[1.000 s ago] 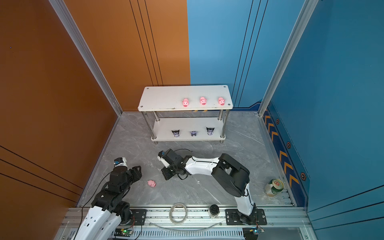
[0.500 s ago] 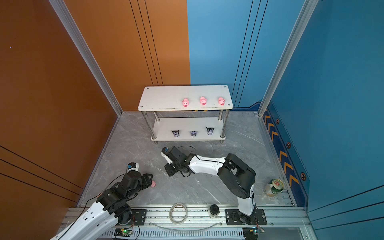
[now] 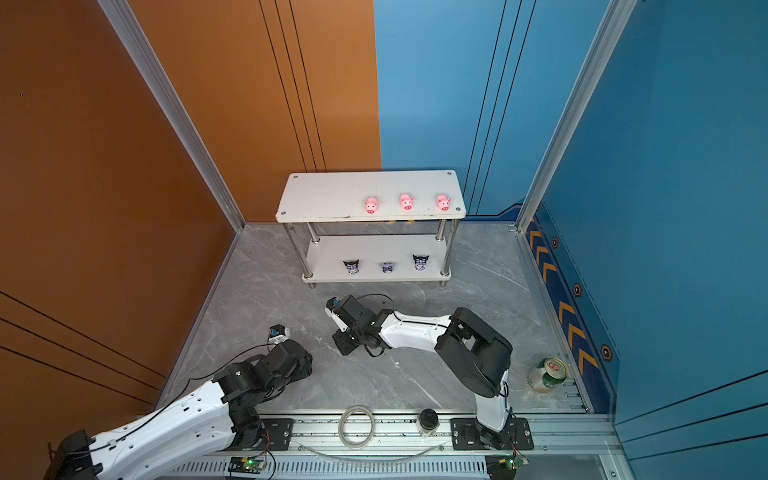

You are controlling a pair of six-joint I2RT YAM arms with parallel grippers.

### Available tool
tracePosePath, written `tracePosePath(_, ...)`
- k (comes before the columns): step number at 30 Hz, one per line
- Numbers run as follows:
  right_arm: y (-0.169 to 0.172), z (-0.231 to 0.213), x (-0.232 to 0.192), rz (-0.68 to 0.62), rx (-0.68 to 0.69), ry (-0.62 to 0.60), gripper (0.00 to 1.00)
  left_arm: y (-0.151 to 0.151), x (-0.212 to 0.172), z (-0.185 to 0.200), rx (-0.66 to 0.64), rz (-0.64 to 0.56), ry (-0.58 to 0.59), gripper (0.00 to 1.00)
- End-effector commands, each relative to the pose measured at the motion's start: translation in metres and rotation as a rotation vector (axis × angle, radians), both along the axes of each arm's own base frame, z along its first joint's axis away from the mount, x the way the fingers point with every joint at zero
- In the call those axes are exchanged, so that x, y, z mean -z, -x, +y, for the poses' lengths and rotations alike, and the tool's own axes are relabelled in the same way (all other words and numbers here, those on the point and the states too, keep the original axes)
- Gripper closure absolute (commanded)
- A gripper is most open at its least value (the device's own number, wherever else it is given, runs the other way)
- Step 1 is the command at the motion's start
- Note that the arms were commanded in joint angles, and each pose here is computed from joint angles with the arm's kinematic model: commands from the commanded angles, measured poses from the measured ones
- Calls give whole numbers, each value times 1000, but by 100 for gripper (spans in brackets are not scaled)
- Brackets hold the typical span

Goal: Place and organize the plastic toys onto the shelf
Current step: 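Lower the left gripper over the pink pig and close on it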

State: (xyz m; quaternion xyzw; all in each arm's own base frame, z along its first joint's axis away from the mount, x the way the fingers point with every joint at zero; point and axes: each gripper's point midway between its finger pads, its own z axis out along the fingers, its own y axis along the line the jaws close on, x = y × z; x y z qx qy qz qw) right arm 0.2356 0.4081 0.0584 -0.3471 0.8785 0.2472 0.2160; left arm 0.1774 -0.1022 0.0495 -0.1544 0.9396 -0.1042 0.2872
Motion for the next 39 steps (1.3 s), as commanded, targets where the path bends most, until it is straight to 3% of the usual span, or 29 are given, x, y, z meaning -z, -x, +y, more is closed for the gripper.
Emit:
tracePosePath(1,1,-7,-9,-30,-9,7,90,-1,-2,3,-25,6,-30,40)
tracePosePath(7,1,-10,-5,-26,-6,6,89,-3,-2,3,-45,5,-27,33)
tracePosePath(12,-1,-11,-5,-25,-2,1,89,-9,0,1,-50,-11,-20,34)
tracePosePath(17,-3,-14,-5,-26,5,4,89,-13,9,-7,-45,-9,7,41)
tracePosePath(22,-6,-18,-4,-26,21,10,88,-22,4,-12,-24,-26,23,55)
tracePosePath(26,-9,-19,-2,-21,31,12,88,-27,5,-14,-2,-8,23,58)
tracePosePath(31,-11,-18,-1,-18,36,10,88,-39,-1,-37,99,-36,79,50)
tracePosePath(35,-11,-17,-2,-20,35,7,87,-39,-15,-43,166,-23,29,46)
tracePosePath(39,-12,-18,-1,-20,35,9,87,-34,-26,-33,150,-50,2,42)
